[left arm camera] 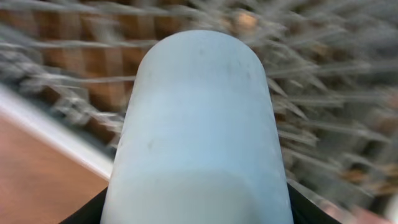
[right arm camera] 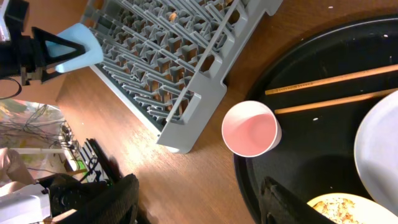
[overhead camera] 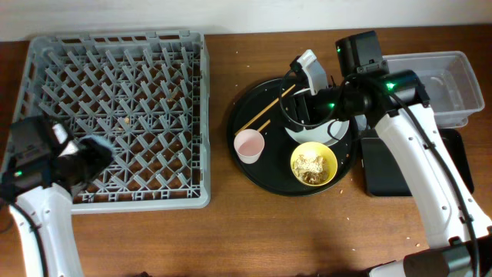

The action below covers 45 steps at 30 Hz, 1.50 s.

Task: Sort waste into correct bins and load items into the dishwasher rack

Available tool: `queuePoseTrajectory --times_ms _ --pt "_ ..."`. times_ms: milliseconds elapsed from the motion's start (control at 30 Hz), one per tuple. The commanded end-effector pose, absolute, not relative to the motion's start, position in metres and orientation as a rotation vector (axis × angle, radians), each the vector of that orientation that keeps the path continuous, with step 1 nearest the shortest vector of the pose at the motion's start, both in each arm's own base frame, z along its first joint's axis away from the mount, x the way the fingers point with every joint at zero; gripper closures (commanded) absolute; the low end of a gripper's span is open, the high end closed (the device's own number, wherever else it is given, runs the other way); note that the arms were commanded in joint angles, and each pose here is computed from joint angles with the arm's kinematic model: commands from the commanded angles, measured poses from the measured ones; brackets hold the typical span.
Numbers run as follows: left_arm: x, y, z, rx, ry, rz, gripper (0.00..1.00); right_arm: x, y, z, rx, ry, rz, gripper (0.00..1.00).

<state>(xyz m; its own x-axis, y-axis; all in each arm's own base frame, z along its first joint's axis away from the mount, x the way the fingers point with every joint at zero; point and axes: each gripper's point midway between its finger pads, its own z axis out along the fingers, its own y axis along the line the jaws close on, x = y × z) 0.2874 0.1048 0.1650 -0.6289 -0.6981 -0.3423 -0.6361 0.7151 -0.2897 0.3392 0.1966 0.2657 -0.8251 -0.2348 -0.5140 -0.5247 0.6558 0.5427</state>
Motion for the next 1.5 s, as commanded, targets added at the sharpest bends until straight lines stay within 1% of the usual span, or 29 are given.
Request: queuePoseTrajectory --times_ms 0,67,167,267,333,400,433,467,500,533,567,633,667,700,733,767,833,867,933,1033,1167,1233,1267,1300,1333,1367,1400,1467 --pt "0.273 0.146 0.149 -1.118 2.513 0.129 0.51 0.339 0.193 0.268 -0.598 2.475 0.940 0.37" --pt "0.290 0.152 0.127 -1.125 2.540 0.110 0.51 0.339 0.193 0.267 -0.597 2.477 0.941 0.37" --pt "0.302 0.133 0.095 -1.133 2.633 -0.076 0.51 0.337 0.193 0.267 -0.595 2.485 0.943 0.37" --pt "0.303 0.122 0.086 -1.141 2.672 -0.166 0.50 0.337 0.193 0.266 -0.595 2.488 0.944 0.37" --pt "0.304 0.122 0.087 -1.140 2.668 -0.168 0.32 0.336 0.193 0.266 -0.594 2.490 0.944 0.37" --pt "0.308 0.123 0.098 -1.134 2.660 -0.172 0.28 0.334 0.192 0.265 -0.592 2.502 0.947 0.36" --pt "0.311 0.125 0.115 -1.120 2.656 -0.170 0.21 0.333 0.192 0.264 -0.590 2.508 0.948 0.36" --pt "0.317 0.127 0.139 -1.079 2.649 -0.163 0.19 0.332 0.191 0.263 -0.588 2.516 0.950 0.36" --pt "0.319 0.128 0.148 -1.070 2.642 -0.161 0.15 0.331 0.191 0.262 -0.586 2.525 0.951 0.35" --pt "0.321 0.126 0.154 -1.064 2.636 -0.184 0.15 0.330 0.191 0.256 -0.582 2.541 0.949 0.34" --pt "0.324 0.115 0.156 -1.033 2.644 -0.275 0.18 0.331 0.190 0.249 -0.580 2.558 0.924 0.32" --pt "0.336 0.083 0.166 -0.791 2.675 -0.426 0.22 0.334 0.194 0.218 -0.592 2.617 0.830 0.32" --pt "0.337 0.072 0.169 -0.686 2.697 -0.403 0.25 0.334 0.203 0.195 -0.613 2.653 0.780 0.34" --pt "0.329 0.064 0.166 -0.625 2.764 -0.308 0.33 0.334 0.208 0.187 -0.635 2.659 0.757 0.34" --pt "0.316 0.070 0.158 -0.624 2.834 -0.142 0.50 0.334 0.211 0.187 -0.646 2.652 0.765 0.37" --pt "0.304 0.083 0.150 -0.753 2.850 0.046 0.80 0.336 0.212 0.188 -0.634 2.647 0.768 0.37" --pt "0.294 0.095 0.138 -0.895 2.828 0.158 0.99 0.335 0.212 0.188 -0.634 2.652 0.768 0.37" --pt "0.285 0.105 0.123 -0.946 2.823 0.260 0.99 0.333 0.211 0.187 -0.633 2.659 0.768 0.37" --pt "0.286 0.110 0.109 -0.957 2.801 0.274 0.99 0.333 0.211 0.187 -0.633 2.662 0.768 0.37" --pt "0.294 0.142 0.117 -0.975 2.676 0.495 0.99 0.333 0.211 0.187 -0.633 2.662 0.768 0.37" --pt "0.321 0.159 0.129 -0.970 2.517 0.541 0.99 0.334 0.212 0.187 -0.634 2.658 0.768 0.37" --pt "0.326 0.164 0.133 -0.967 2.482 0.564 0.96 0.334 0.212 0.187 -0.634 2.657 0.768 0.37" --pt "0.329 0.162 0.135 -0.964 2.476 0.539 0.91 0.336 0.211 0.188 -0.625 2.652 0.762 0.36" --pt "0.342 0.145 0.141 -0.874 2.519 0.385 0.83 0.346 0.204 0.184 -0.509 2.682 0.691 0.36" --pt "0.352 0.131 0.150 -0.771 2.539 0.265 0.81 0.353 0.200 0.180 -0.458 2.692 0.643 0.33" --pt "0.356 0.114 0.167 -0.715 2.538 0.136 0.81 0.359 0.197 0.173 -0.445 2.699 0.602 0.32" --pt "0.353 0.091 0.179 -0.603 2.565 -0.011 0.81 0.362 0.202 0.156 -0.450 2.723 0.617 0.32" --pt "0.325 0.082 0.161 -0.636 2.690 -0.025 0.81 0.359 0.222 0.117 -0.511 2.797 0.618 0.34"
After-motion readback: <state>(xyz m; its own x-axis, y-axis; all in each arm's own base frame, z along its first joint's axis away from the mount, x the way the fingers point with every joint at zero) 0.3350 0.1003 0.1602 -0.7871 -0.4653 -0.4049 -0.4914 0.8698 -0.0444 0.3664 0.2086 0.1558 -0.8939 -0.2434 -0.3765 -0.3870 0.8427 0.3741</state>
